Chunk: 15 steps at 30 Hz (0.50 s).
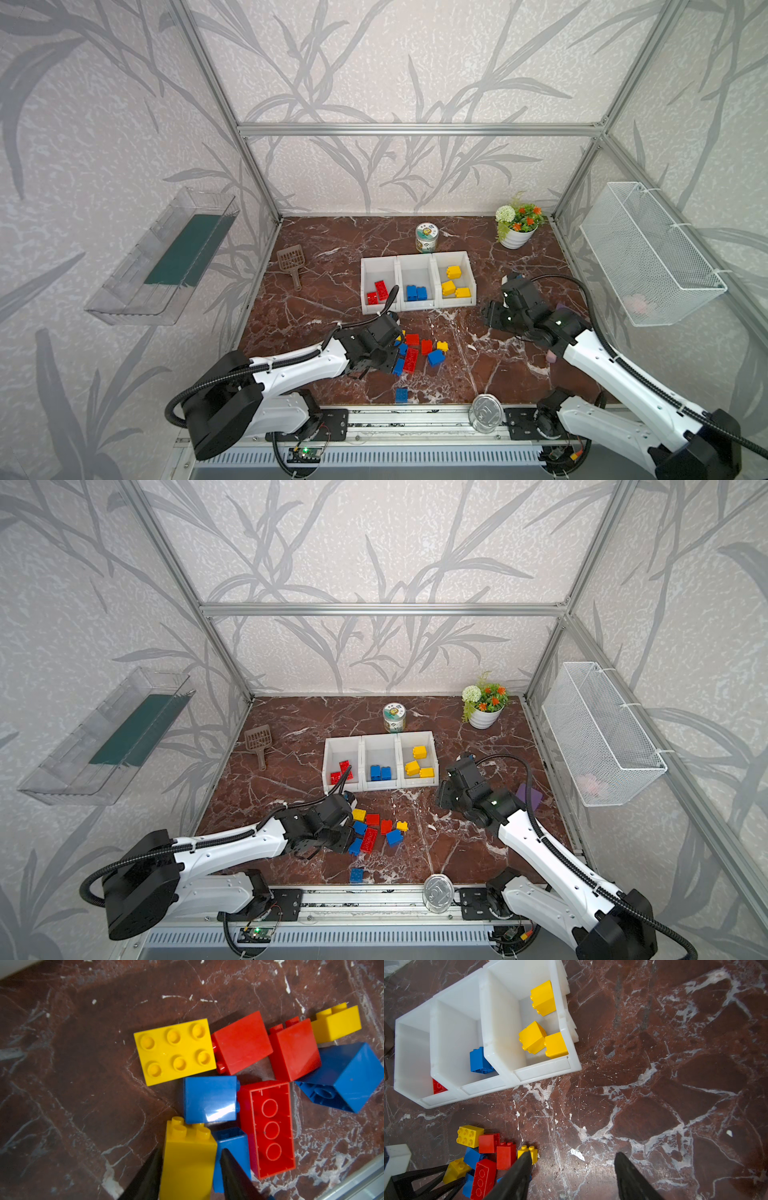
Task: Sort the legos into containers by color
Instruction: 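Withdraw the right gripper while the left gripper grasps a tall yellow brick, then carry the yellow brick with the left gripper into the yellow compartment and release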
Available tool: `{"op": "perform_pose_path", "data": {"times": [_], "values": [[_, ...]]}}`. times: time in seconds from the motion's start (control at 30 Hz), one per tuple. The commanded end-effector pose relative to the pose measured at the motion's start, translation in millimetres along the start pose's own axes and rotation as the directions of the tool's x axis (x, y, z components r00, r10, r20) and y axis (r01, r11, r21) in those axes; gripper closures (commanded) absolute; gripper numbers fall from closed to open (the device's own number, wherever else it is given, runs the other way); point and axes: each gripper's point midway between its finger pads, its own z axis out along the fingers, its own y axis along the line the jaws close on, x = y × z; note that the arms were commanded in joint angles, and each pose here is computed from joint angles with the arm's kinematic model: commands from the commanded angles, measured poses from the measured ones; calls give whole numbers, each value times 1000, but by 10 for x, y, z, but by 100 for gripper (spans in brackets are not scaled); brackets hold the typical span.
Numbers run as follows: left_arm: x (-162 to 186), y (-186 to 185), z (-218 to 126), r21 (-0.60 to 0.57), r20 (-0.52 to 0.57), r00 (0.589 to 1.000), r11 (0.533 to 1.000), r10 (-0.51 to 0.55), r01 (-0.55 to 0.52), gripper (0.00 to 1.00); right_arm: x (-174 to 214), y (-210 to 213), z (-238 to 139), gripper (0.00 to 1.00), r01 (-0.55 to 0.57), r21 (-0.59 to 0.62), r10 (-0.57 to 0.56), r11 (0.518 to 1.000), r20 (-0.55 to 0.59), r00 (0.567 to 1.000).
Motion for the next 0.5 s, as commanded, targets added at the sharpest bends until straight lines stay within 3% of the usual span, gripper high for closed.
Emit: {"op": "perform_pose_path", "data": {"times": [0.0, 0.3, 0.47], "values": [[-103, -55, -17, 3, 21, 1000, 1000, 1, -1, 58, 38, -84, -26, 36, -8, 26, 8, 1000, 1, 1000], [-123, -30, -55, -16, 28, 999, 1000, 19, -18, 66, 56, -124, -43, 36, -21, 33, 20, 999, 8, 1000], [-393, -90, -312, -25, 108, 991, 996, 82, -80, 67, 42, -128, -85, 36, -20, 30, 20, 999, 18, 1000]]}}
